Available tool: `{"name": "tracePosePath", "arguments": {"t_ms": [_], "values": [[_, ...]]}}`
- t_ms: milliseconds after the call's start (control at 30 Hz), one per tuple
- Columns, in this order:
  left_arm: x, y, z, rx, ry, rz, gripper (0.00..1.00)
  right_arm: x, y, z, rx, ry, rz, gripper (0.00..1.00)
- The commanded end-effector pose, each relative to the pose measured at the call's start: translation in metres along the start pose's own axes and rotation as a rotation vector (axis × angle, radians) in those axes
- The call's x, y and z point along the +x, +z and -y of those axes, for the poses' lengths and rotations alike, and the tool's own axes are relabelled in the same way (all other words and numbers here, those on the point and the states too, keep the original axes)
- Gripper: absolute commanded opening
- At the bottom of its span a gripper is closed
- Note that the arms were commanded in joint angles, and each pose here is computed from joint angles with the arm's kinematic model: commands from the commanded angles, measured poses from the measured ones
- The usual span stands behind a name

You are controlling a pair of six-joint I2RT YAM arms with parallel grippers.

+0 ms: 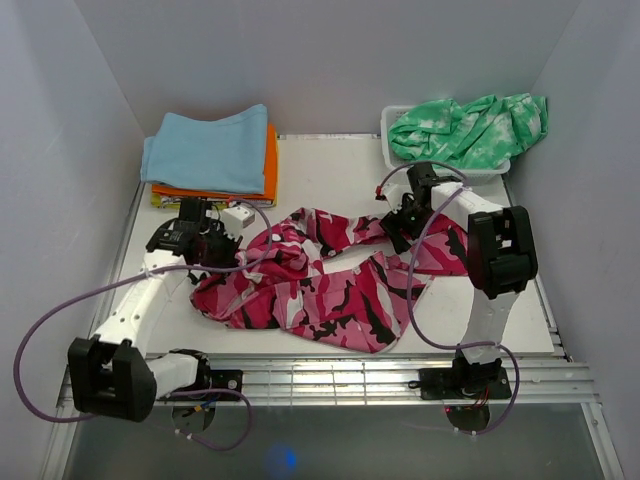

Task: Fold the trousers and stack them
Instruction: Flatten the trousers out

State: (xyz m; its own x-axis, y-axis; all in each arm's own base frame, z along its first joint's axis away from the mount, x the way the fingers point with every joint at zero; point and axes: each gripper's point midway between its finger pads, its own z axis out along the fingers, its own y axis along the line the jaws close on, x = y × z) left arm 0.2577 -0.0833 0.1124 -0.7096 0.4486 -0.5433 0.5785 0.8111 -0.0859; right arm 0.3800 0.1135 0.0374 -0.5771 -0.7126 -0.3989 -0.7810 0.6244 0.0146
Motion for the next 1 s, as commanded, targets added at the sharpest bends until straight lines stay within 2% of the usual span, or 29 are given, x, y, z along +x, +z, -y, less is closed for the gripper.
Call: {"name": "tracePosePath", "arguments": {"t_ms": [0, 100, 167, 200, 233, 267, 300, 333, 367, 400, 433, 500, 600, 667, 700, 733, 800, 867, 967], "values": [[0.021, -0.033, -0.022, -0.196, 0.088, -0.059, 0.0, 0.044, 0.009, -0.026, -0.134, 0.039, -0.167, 0.83], [0.037, -0.043, -0.042, -0.341, 0.051, -0.113, 0.0, 0.046, -0.003, -0.032, -0.162, 0.067, -0.125, 0.81], [0.03, -0.048, -0.047, -0.366, 0.016, -0.105, 0.13, 0.042, -0.02, -0.035, -0.173, 0.068, -0.078, 0.8], [0.024, -0.053, -0.044, -0.35, 0.009, -0.102, 0.25, 0.041, -0.026, -0.035, -0.178, 0.058, -0.064, 0.8], [0.009, -0.05, -0.029, -0.242, 0.014, -0.053, 0.4, 0.04, -0.038, -0.038, -0.18, 0.062, -0.046, 0.8], [-0.025, -0.065, -0.023, -0.207, 0.056, 0.044, 0.74, 0.04, -0.044, -0.039, -0.184, 0.058, -0.042, 0.8], [-0.044, -0.073, -0.013, -0.148, 0.094, 0.106, 0.93, 0.04, -0.05, -0.04, -0.188, 0.051, -0.038, 0.8], [-0.065, -0.074, 0.009, -0.008, 0.134, 0.172, 0.98, 0.041, -0.06, -0.041, -0.188, 0.061, -0.035, 0.8], [-0.077, -0.079, 0.02, 0.058, 0.156, 0.194, 0.98, 0.035, -0.067, -0.037, -0.179, 0.063, -0.018, 0.8], [-0.108, -0.096, 0.027, 0.096, 0.209, 0.264, 0.98, 0.032, -0.073, -0.036, -0.176, 0.065, -0.005, 0.8], [-0.118, -0.081, 0.044, 0.216, 0.22, 0.243, 0.98, 0.03, -0.078, -0.032, -0.172, 0.074, 0.007, 0.8], [-0.13, -0.068, 0.064, 0.297, 0.27, 0.208, 0.98, 0.023, -0.087, -0.027, -0.169, 0.078, 0.013, 0.79], [-0.137, -0.018, 0.122, 0.374, 0.475, 0.103, 0.98, 0.03, -0.087, -0.033, -0.214, 0.075, -0.025, 0.77], [-0.147, 0.004, 0.133, 0.377, 0.497, 0.08, 0.98, 0.042, -0.081, -0.037, -0.234, 0.085, -0.073, 0.75], [-0.136, 0.037, 0.143, 0.418, 0.483, -0.023, 0.98, 0.054, -0.076, -0.042, -0.251, 0.094, -0.105, 0.74], [-0.148, 0.043, 0.147, 0.423, 0.481, -0.034, 0.95, 0.063, -0.074, -0.041, -0.236, 0.089, -0.131, 0.74], [-0.127, 0.072, 0.148, 0.45, 0.441, -0.185, 0.9, 0.084, -0.062, -0.042, -0.217, 0.074, -0.174, 0.74], [-0.12, 0.078, 0.14, 0.412, 0.436, -0.211, 0.89, 0.103, -0.055, -0.033, -0.165, 0.058, -0.234, 0.74], [-0.113, 0.059, 0.126, 0.351, 0.458, -0.188, 0.91, 0.138, -0.043, -0.02, -0.113, 0.073, -0.342, 0.72]]}}
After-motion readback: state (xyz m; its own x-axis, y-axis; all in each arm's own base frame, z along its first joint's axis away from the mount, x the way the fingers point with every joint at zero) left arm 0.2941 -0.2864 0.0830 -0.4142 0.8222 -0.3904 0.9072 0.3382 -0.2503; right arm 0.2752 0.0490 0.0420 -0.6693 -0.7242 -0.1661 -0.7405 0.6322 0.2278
